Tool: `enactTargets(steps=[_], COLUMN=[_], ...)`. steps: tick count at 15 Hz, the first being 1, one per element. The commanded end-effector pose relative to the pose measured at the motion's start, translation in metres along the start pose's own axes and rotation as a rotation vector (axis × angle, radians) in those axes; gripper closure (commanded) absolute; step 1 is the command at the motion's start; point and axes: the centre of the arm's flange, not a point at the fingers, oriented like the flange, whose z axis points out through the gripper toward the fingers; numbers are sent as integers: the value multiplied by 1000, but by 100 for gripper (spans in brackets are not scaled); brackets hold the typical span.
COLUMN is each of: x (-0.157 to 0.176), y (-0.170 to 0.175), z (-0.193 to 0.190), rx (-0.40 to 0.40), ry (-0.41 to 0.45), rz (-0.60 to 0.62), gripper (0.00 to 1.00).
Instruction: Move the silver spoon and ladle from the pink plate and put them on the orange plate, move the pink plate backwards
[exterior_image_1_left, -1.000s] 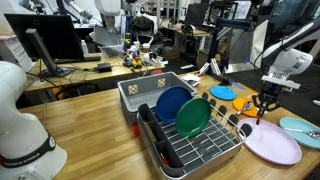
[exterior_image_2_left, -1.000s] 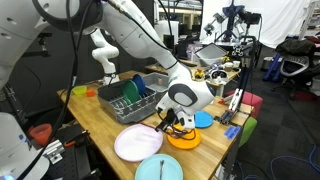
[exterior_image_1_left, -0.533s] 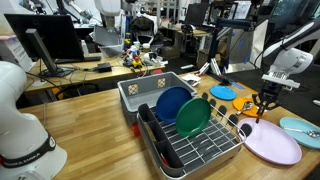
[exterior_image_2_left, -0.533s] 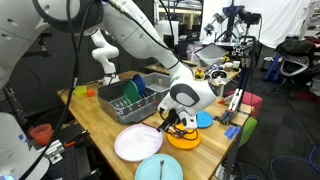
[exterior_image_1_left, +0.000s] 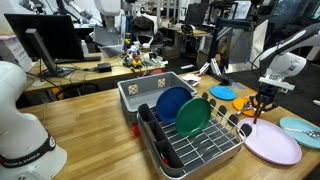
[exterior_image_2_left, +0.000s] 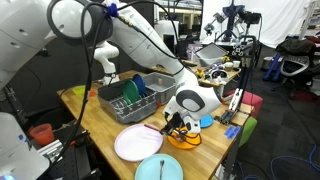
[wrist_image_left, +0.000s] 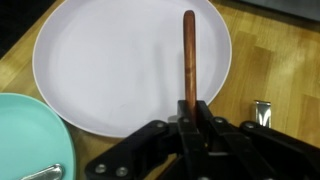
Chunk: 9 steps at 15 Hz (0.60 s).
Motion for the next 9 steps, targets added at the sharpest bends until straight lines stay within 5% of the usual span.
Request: enactTargets(steps=[1, 2, 4, 9], x=[14, 15, 16, 9], y=[-7, -8, -8, -2], z=[-6, -7, -9, -20], rx=[15, 16, 23, 52], ry=[-34, -33, -30, -25], rz=[18, 21, 23, 11], gripper=[97, 97, 63, 28])
